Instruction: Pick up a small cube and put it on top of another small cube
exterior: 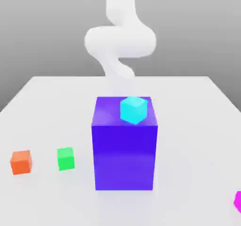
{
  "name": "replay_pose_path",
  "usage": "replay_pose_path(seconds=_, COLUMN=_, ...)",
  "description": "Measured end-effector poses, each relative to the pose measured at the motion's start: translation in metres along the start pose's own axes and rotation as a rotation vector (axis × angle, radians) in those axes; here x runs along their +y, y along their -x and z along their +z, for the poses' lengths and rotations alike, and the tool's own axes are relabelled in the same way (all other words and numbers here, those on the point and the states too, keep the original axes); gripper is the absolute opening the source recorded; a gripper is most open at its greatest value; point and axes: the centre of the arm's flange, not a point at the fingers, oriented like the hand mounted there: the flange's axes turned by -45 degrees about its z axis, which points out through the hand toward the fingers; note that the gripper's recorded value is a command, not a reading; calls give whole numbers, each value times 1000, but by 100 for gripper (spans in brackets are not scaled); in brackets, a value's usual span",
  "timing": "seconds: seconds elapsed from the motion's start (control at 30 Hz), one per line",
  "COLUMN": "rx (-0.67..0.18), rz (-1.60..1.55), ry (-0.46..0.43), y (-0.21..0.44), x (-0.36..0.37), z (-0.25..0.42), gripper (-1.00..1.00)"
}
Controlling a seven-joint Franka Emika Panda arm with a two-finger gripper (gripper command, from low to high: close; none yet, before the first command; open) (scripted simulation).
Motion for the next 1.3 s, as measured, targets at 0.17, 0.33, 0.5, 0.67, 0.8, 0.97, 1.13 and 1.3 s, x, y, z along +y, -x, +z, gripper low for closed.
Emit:
replay_pose_path(seconds=0.17, rx=-124, rz=-23, ry=-26, y=1, x=-46, z=85, gripper=0)
replay_pose_path(seconds=0.33, rx=-244, rz=-53, ry=-46, y=20, x=-97, z=165, gripper=0)
replay_pose_path(seconds=0.5, rx=-362, rz=-87, ry=-61, y=57, x=-150, z=240, gripper=0)
replay_pose_path(seconds=0.67, rx=-481, rz=-142, ry=-80, y=115, x=-213, z=303, gripper=0)
replay_pose_path(seconds=0.8, rx=-575, rz=-162, ry=-76, y=168, x=-247, z=351, gripper=0)
replay_pose_path(seconds=0.97, rx=-693, rz=-202, ry=-72, y=250, x=-290, z=397, gripper=0)
replay_pose_path(seconds=1.13, rx=-737, rz=-217, ry=-69, y=315, x=-305, z=447, gripper=0)
replay_pose_path(seconds=1.3, rx=-736, rz=-217, ry=-70, y=324, x=-305, z=455, gripper=-100)
